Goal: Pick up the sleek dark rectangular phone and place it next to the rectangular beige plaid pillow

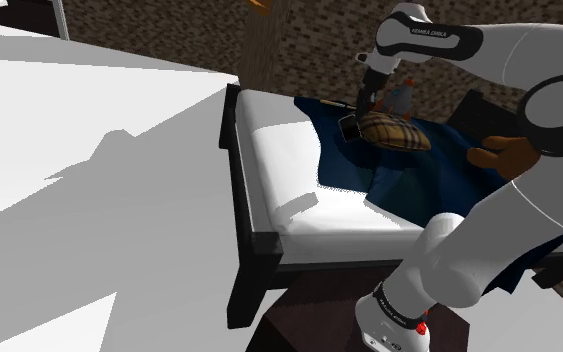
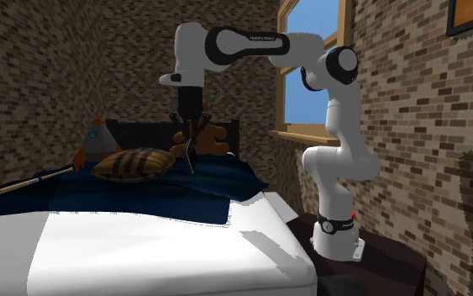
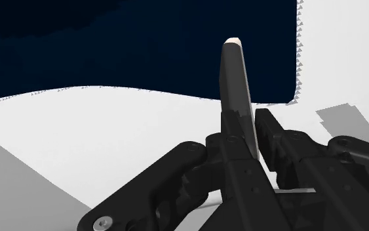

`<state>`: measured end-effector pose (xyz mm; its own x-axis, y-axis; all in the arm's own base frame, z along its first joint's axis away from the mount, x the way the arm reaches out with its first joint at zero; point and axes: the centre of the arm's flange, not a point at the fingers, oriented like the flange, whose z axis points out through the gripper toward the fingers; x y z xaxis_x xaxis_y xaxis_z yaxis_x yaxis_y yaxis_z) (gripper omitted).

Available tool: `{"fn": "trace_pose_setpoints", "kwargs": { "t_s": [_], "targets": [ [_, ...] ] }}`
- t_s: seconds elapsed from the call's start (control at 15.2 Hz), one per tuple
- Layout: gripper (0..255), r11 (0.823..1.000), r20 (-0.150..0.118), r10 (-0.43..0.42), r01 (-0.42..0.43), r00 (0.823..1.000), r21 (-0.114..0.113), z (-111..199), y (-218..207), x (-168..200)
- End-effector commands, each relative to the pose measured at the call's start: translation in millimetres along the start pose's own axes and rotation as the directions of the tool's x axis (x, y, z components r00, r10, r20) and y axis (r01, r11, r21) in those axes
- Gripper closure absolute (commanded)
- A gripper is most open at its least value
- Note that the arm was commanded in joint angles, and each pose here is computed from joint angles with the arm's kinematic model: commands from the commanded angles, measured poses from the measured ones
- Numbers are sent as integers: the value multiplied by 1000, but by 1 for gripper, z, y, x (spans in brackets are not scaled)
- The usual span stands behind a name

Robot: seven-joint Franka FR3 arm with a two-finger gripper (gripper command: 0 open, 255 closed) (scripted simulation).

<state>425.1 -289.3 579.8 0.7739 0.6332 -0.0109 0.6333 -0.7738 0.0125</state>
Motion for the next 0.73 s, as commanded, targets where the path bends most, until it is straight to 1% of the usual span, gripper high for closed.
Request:
{"fn": "trace_pose_setpoints", "kwargs": {
  "t_s": [0.0, 0.66],
  "targets": [
    [255, 1000, 0, -1, 1, 1000, 0, 0, 7, -29],
    [255, 1000, 0, -1, 1, 1000, 0, 2, 41, -156]
  ]
}}
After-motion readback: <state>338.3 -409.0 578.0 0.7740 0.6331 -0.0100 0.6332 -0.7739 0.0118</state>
